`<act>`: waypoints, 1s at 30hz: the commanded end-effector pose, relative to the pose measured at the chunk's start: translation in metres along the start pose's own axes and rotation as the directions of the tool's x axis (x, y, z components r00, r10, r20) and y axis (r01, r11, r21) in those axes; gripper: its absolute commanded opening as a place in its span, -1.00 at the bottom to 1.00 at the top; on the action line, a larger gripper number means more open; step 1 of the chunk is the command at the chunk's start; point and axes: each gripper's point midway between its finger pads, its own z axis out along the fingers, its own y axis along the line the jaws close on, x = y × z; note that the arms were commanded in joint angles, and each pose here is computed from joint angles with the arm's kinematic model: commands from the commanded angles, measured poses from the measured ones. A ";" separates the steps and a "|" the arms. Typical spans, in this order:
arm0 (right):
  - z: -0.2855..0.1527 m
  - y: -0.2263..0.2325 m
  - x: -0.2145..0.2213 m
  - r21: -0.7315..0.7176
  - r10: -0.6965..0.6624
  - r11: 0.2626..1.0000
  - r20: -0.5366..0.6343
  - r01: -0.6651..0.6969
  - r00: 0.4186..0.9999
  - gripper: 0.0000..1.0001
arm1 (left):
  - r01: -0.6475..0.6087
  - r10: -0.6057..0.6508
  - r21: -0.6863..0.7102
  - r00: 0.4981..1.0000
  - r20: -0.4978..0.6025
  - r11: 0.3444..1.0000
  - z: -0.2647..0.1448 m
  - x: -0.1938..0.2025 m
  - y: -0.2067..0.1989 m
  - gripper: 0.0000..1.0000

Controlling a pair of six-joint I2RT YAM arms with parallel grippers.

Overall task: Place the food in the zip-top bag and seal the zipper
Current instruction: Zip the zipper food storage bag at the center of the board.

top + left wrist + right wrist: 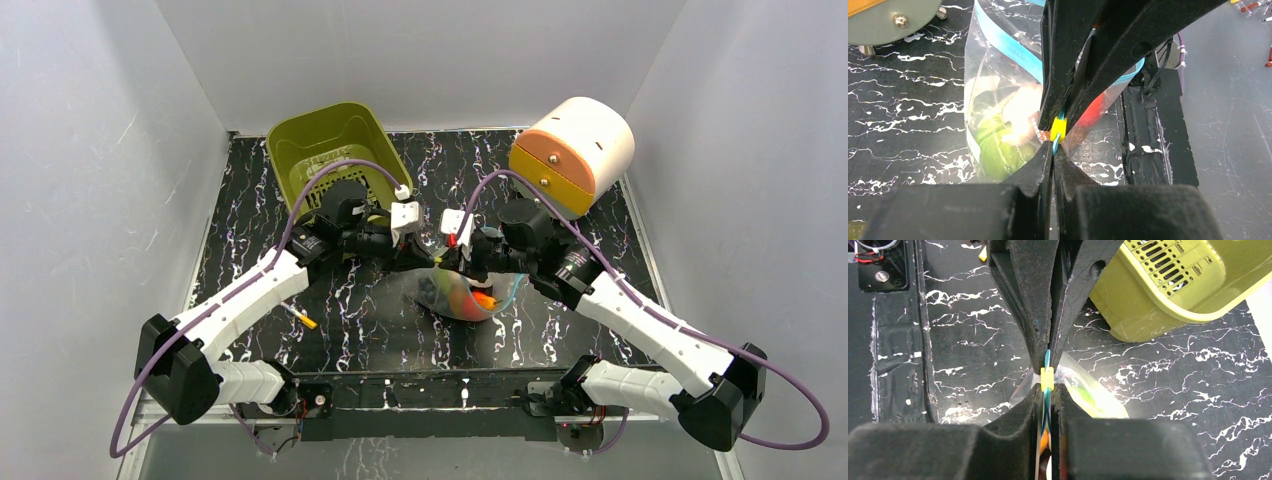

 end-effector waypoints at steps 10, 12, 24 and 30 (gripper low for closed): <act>-0.002 -0.015 -0.033 0.051 -0.012 0.999 0.100 0.007 0.995 -0.47 | -0.049 0.049 0.018 0.998 0.046 0.999 -0.006 -0.015 -0.002 -1.00; -0.001 -0.017 -0.034 0.058 -0.018 0.998 0.102 0.012 0.995 -0.47 | -0.049 0.049 0.016 0.998 0.043 0.999 -0.006 -0.014 -0.002 -1.00; 0.000 -0.017 -0.038 0.060 -0.010 0.998 0.114 0.004 0.993 -0.75 | -0.027 0.027 0.013 0.999 0.036 1.000 -0.008 -0.012 -0.004 -1.00; 0.002 -0.015 -0.039 0.055 0.007 0.998 0.123 -0.014 0.992 -0.58 | -0.021 0.021 0.007 0.999 0.035 1.000 -0.009 -0.011 -0.005 -1.00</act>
